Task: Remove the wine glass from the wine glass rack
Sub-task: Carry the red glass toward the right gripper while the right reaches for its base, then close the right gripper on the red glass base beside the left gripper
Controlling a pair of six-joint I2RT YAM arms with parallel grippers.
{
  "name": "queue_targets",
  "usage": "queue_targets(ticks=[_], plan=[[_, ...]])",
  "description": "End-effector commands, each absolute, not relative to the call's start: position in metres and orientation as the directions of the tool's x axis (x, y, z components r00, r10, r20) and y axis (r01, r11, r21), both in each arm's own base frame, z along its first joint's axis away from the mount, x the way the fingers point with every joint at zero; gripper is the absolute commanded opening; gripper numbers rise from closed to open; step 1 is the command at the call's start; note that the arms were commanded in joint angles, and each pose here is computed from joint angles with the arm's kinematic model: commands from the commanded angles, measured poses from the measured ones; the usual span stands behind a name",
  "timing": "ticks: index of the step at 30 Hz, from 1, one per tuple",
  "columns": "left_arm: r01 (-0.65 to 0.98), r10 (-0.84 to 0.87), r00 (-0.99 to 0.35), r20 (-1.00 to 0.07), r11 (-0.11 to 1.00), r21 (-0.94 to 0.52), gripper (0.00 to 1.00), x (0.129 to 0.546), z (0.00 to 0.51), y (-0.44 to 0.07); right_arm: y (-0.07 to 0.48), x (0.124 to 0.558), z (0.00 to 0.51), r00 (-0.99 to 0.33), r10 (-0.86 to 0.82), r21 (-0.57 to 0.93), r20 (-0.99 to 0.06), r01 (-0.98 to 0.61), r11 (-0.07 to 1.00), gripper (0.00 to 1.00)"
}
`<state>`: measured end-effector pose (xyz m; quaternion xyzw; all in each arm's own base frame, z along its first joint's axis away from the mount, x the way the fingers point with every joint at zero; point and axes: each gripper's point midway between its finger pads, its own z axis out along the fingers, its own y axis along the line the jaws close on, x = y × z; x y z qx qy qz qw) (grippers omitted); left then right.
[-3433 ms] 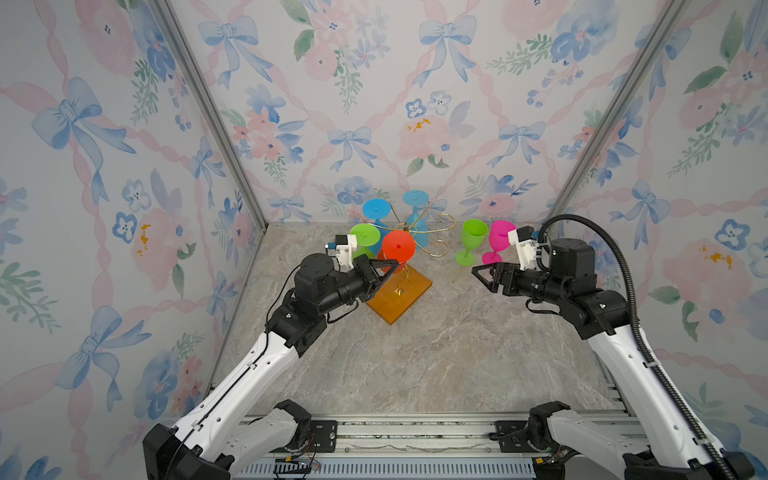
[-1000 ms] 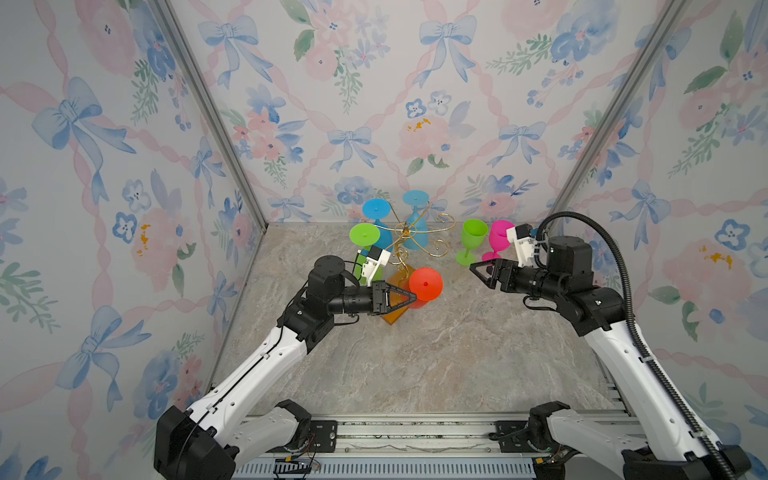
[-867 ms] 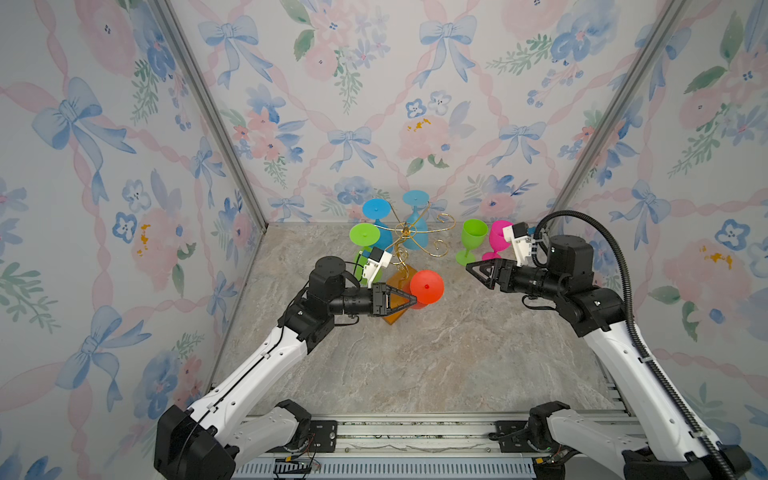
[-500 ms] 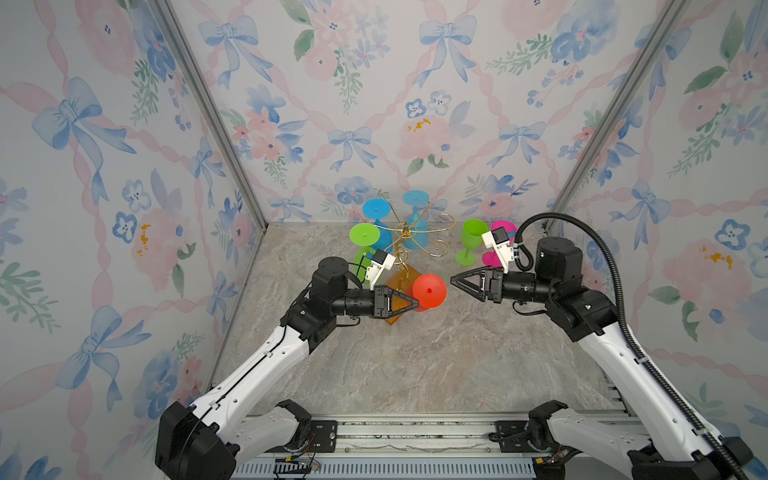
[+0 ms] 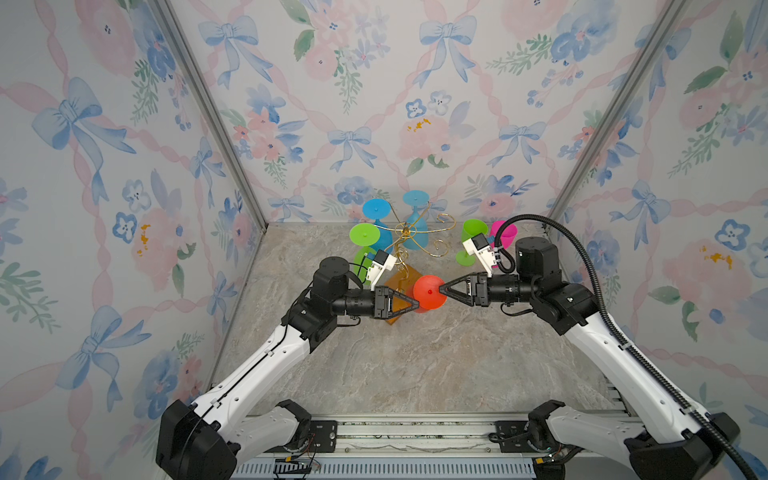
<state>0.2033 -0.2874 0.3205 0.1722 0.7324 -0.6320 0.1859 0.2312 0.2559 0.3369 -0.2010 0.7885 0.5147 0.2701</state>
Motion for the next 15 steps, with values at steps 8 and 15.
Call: queue_targets(ticks=[8, 15], plan=[[0.520, 0.037, -0.854, -0.519, 0.124, -0.845, 0.00, 0.2004, 0.3210, -0.2905, 0.2606, 0.2289, 0.3465, -0.780, -0.034, 0.719, -0.624, -0.591, 0.367, 0.19], [0.526, 0.024, -0.849, -0.528, 0.132, -0.840, 0.00, 0.2022, 0.3229, -0.2899, 0.2610, 0.2301, 0.3440, -0.799, -0.022, 0.738, -0.601, -0.566, 0.367, 0.07]])
